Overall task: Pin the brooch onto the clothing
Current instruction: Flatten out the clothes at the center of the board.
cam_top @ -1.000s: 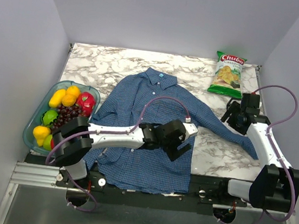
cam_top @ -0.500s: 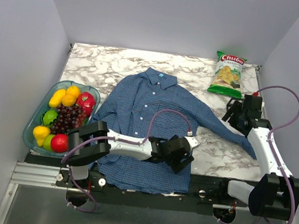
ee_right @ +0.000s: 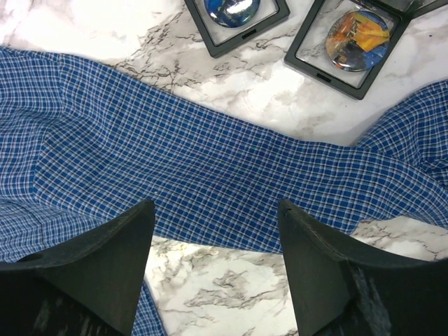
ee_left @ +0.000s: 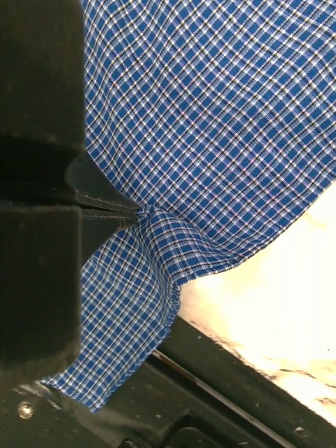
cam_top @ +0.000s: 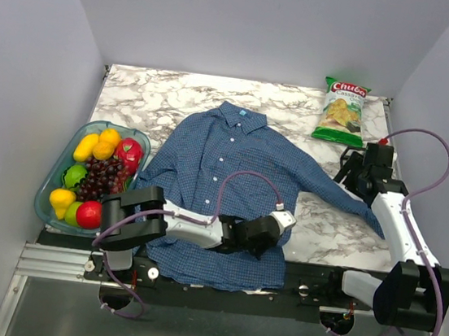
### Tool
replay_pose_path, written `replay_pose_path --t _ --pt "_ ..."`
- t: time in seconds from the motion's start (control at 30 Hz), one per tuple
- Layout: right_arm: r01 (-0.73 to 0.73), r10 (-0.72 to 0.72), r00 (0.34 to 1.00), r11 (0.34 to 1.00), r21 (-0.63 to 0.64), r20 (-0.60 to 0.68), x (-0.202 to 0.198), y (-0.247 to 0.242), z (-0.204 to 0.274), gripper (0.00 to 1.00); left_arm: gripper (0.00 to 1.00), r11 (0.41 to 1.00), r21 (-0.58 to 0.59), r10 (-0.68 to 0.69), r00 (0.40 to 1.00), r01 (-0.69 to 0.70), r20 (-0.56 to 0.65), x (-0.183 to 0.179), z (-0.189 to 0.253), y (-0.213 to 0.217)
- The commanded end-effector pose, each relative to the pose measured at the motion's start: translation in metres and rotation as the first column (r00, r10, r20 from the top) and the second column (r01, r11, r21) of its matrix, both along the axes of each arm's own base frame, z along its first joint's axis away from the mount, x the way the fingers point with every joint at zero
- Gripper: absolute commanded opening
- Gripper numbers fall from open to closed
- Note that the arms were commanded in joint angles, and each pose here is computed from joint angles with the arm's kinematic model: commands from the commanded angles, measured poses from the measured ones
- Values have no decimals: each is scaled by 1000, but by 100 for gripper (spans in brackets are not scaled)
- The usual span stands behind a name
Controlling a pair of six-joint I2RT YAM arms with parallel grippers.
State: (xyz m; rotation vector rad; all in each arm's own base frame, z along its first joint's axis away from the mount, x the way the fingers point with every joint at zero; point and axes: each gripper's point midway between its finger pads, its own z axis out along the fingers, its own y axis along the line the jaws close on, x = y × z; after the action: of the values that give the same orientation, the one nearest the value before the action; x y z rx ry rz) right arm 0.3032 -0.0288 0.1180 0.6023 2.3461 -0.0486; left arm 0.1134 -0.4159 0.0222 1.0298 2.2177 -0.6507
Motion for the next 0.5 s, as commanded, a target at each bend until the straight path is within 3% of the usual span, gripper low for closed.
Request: replay_pose_path --t 0.0,0.47 --pt "-4 4 1000 1000 -23 -19 6 -3 -10 79 0 993 101 59 997 -54 -45 -12 -23 45" --pt "-28 38 981 998 54 -188 19 9 -80 78 0 987 75 148 985 -142 -84 -24 -4 93"
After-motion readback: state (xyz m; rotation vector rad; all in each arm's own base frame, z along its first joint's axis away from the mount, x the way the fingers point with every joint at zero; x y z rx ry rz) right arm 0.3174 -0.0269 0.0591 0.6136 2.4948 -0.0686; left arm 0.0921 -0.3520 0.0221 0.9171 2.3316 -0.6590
